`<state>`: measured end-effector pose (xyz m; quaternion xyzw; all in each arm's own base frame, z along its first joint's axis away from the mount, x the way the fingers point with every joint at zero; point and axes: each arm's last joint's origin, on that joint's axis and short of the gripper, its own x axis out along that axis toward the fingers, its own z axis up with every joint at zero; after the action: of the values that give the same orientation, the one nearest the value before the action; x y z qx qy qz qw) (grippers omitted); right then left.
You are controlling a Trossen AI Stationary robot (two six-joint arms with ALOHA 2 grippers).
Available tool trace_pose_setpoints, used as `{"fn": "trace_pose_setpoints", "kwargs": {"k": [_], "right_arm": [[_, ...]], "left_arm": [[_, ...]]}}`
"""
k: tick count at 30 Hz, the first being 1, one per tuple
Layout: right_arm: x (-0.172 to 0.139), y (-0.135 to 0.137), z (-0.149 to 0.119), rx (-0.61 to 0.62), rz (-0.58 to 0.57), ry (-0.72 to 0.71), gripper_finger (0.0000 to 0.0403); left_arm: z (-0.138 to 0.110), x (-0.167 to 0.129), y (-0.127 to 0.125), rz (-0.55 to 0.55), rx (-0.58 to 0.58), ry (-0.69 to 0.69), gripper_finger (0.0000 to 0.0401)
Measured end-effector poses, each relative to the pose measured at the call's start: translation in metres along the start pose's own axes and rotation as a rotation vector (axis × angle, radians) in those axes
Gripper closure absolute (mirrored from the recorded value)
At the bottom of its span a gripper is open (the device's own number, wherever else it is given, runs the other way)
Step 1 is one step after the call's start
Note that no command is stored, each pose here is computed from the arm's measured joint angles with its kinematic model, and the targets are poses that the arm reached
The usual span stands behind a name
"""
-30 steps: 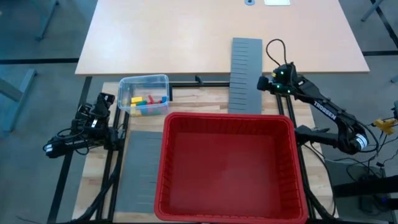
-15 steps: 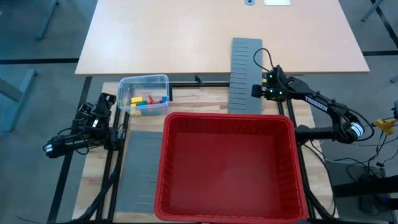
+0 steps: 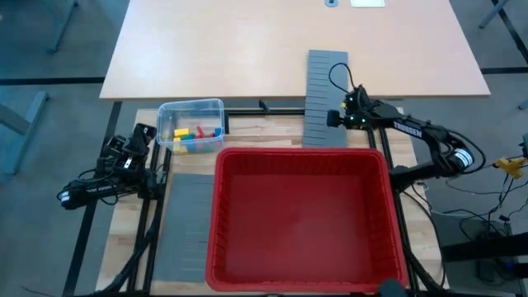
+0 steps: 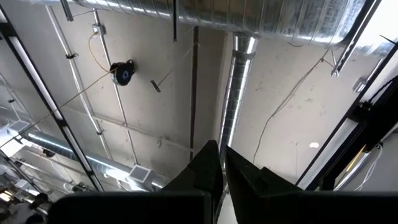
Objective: Sort blocks
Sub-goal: Insert the bin divider into the red bin
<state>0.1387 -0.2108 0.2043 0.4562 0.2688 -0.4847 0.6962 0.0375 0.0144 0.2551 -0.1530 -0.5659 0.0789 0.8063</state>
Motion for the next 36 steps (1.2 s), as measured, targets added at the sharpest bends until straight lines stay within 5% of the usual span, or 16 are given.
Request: {"fn": "trace_pose_setpoints", "kwargs": {"k": [19, 36], "right_arm": [[0.031, -0.024, 0.003, -0.005, -0.221, 0.036, 0.0106], [0.047, -0.016, 0.013, -0.013, -0.042, -0.001, 0.0178]], "left_arm": [[-0.001, 0.000, 0.000, 0.003, -0.029, 0.007, 0.0394], [-0.003, 0.000, 0.002, 0.028, -0.039, 0.028, 0.0395]]}}
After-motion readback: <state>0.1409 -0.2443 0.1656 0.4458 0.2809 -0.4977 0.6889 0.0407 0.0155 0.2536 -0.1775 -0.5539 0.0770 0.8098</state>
